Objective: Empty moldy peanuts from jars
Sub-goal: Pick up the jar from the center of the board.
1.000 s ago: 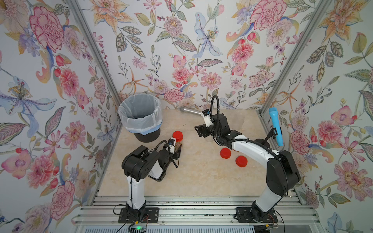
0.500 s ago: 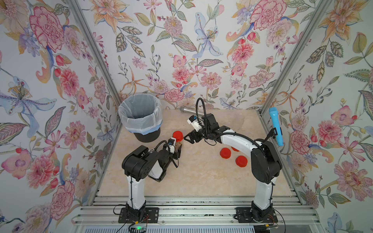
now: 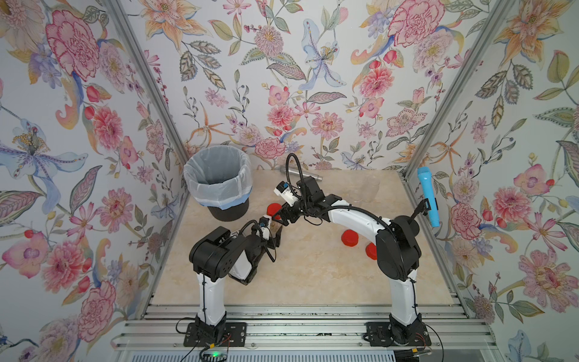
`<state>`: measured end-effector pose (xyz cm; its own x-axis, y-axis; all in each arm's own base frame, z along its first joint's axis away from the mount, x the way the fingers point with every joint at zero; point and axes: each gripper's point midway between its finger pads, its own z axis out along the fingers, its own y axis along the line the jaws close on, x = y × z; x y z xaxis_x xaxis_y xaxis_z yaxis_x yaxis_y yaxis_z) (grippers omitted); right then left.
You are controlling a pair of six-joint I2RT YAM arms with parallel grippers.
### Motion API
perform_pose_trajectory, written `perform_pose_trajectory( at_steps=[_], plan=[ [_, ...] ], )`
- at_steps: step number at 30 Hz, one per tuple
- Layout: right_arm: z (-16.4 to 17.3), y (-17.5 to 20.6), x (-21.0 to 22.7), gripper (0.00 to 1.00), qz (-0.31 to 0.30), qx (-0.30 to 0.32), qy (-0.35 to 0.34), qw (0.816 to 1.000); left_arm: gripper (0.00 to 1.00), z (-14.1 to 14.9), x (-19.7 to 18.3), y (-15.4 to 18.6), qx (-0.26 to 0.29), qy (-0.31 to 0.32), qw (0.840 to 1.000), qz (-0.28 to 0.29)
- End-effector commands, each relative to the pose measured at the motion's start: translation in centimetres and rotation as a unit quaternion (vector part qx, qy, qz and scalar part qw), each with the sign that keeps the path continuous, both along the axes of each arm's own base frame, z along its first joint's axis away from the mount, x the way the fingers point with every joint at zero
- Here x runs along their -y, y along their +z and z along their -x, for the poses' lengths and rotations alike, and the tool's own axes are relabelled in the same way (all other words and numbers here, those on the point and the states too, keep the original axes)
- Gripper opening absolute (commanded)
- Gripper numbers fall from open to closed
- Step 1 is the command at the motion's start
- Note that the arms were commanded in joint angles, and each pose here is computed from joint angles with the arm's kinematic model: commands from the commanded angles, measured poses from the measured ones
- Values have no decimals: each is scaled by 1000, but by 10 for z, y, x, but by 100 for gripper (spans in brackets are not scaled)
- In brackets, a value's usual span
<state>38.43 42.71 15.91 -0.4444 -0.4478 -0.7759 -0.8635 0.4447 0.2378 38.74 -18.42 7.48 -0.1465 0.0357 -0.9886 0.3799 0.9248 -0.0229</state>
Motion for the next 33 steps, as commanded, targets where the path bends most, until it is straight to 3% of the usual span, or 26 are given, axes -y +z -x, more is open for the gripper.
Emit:
perform_pose_trajectory(
  at_steps=[1, 33],
  plan=[
    [-5, -6, -6, 86, 16, 10, -2, 1000, 82, 2, -4, 7, 13, 7, 1000, 25],
    [-37, -25, -44, 86, 15, 28, -24, 999, 85, 10, -28, 10, 17, 27, 998, 60]
  ],
)
